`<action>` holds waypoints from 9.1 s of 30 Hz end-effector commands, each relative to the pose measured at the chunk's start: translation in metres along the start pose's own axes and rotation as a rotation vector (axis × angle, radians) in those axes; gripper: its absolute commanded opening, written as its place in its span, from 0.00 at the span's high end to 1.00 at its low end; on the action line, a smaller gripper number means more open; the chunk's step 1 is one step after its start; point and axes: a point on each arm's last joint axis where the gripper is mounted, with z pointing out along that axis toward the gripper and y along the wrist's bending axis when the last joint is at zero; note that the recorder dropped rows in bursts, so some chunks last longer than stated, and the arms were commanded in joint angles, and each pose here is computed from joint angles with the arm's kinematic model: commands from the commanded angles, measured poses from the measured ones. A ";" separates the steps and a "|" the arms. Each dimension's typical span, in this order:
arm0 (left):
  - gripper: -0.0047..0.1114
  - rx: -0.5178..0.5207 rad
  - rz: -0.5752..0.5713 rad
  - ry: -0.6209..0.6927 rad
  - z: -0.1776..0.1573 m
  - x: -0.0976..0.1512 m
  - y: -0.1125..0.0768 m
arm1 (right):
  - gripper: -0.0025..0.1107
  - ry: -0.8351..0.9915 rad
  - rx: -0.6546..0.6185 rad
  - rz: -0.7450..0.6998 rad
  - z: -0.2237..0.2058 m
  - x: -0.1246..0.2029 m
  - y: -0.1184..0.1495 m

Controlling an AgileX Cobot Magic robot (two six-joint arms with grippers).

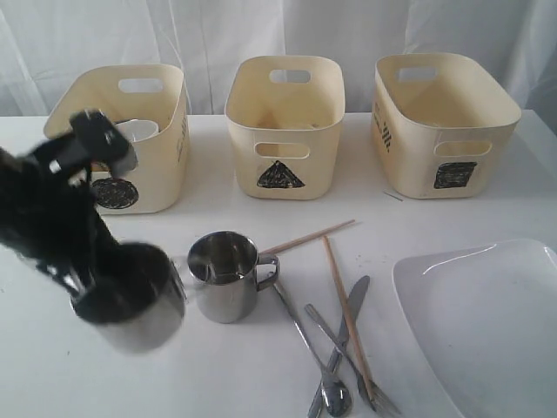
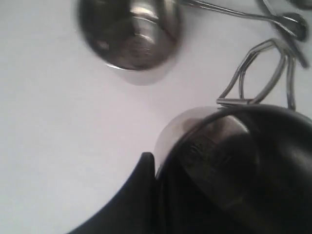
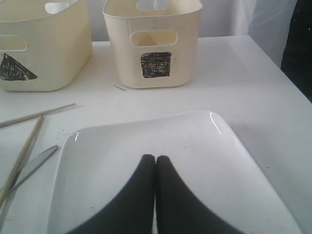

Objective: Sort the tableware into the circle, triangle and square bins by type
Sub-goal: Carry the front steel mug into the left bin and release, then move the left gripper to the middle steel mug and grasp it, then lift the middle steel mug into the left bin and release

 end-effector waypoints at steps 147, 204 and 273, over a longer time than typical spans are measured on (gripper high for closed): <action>0.41 0.010 -0.070 -0.185 0.095 -0.061 0.028 | 0.98 -0.012 -0.003 0.015 0.000 0.001 0.000; 0.96 -0.594 -0.205 -0.410 -0.065 -0.091 0.176 | 0.98 -0.012 -0.003 0.015 0.000 0.001 0.000; 0.59 -0.309 -0.432 -0.270 -0.067 -0.076 0.161 | 0.98 -0.012 -0.003 0.015 0.000 0.001 0.000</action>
